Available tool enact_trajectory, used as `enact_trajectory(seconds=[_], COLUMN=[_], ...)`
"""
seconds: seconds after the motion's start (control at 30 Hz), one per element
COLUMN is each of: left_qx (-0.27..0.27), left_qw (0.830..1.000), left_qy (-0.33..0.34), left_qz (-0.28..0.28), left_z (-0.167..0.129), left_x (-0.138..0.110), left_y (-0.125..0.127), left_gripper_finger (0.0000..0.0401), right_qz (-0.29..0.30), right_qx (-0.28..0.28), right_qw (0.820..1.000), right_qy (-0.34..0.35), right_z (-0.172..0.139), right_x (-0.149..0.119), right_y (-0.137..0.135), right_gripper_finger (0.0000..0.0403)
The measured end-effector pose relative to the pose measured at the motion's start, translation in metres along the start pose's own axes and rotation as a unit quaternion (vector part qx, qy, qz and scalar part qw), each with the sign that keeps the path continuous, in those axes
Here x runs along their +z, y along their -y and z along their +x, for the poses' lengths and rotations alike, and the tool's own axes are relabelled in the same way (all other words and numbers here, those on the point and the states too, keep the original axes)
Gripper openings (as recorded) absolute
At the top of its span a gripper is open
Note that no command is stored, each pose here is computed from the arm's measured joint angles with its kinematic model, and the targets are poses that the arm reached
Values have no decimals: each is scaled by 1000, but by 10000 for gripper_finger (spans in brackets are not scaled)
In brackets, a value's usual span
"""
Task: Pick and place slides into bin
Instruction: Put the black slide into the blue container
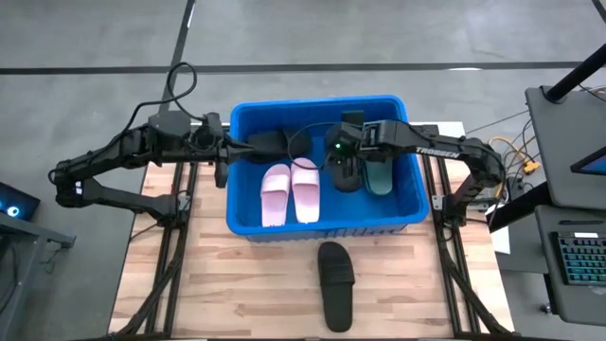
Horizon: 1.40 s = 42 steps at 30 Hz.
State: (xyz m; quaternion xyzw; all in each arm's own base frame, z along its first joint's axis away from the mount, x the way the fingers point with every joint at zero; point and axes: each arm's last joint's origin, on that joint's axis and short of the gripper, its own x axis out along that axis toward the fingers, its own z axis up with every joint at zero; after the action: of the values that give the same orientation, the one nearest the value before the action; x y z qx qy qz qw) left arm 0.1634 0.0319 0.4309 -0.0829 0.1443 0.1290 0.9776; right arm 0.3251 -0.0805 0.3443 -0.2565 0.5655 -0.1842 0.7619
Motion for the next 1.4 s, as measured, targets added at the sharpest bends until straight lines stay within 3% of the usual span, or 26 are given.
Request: enact_trajectory(seconds=[0.73, 1.07, 1.4], left_qx=[0, 0, 0], left_qw=[1000, 1000, 1000], left_qy=[2, 2, 2], left_qz=[0, 0, 0], left_z=[-1, -1, -1], left_x=[0, 0, 0], left_y=[0, 0, 0], left_gripper_finger=[13, 13, 13], right_qz=[-32, -65, -58], right_qx=[-66, -95, -77], right_qw=[997, 993, 995], right_qy=[1, 10, 22], right_z=[92, 116, 132], right_x=[-23, -36, -50], right_y=[-40, -47, -59], right_gripper_finger=[11, 11, 11])
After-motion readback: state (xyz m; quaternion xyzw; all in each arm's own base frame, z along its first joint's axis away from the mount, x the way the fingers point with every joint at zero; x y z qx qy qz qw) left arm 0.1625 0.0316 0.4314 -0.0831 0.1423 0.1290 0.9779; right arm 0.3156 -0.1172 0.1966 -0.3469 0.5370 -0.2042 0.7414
